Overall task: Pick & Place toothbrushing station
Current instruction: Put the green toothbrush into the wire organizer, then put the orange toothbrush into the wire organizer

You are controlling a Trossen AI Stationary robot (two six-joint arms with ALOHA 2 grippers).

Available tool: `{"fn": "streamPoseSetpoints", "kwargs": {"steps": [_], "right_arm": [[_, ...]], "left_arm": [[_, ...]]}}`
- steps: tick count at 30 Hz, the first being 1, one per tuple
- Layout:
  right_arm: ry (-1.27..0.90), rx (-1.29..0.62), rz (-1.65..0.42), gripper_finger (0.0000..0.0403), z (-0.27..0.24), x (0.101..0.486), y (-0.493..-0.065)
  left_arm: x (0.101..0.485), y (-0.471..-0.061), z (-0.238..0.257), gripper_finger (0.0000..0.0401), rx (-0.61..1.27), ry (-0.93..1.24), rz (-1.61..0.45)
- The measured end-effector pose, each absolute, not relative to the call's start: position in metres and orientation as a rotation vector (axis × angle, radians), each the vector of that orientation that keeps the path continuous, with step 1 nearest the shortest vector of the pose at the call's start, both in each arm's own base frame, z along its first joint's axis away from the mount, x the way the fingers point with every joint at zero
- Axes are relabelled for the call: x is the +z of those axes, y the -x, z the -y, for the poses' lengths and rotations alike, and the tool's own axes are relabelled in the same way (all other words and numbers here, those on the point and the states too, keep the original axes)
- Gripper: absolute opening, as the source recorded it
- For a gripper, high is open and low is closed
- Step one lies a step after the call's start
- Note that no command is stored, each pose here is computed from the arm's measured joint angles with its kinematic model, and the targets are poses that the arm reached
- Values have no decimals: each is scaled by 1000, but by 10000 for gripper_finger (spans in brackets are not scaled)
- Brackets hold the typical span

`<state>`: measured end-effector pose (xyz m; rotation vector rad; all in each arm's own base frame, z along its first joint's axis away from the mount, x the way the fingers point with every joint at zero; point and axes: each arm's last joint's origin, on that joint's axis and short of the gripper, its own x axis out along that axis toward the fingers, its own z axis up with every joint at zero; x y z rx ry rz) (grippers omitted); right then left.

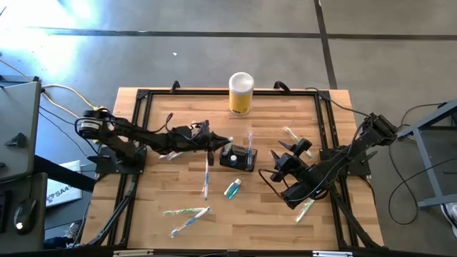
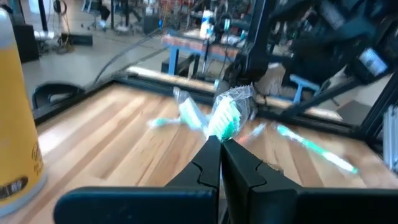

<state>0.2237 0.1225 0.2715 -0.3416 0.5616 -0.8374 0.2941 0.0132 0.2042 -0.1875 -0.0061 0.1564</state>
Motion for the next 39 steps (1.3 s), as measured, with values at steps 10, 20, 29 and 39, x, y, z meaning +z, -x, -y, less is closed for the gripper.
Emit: {"fn": "streamPoseSetpoints", "kwargs": {"steps": [10, 20, 29, 39], "right_arm": [[343, -839, -560, 195, -122, 272, -224], [342, -841, -560, 195, -122, 272, -224], [338, -839, -565, 195, -122, 271, -224], [338, -841, -562, 195, -122, 272, -224]], "left_arm": [[202, -295, -13, 0, 160, 189, -1], [199, -295, -14, 0, 205, 300, -11], [198, -295, -15, 22, 218, 305, -20], [197, -294, -15, 75, 245, 285, -32]]}}
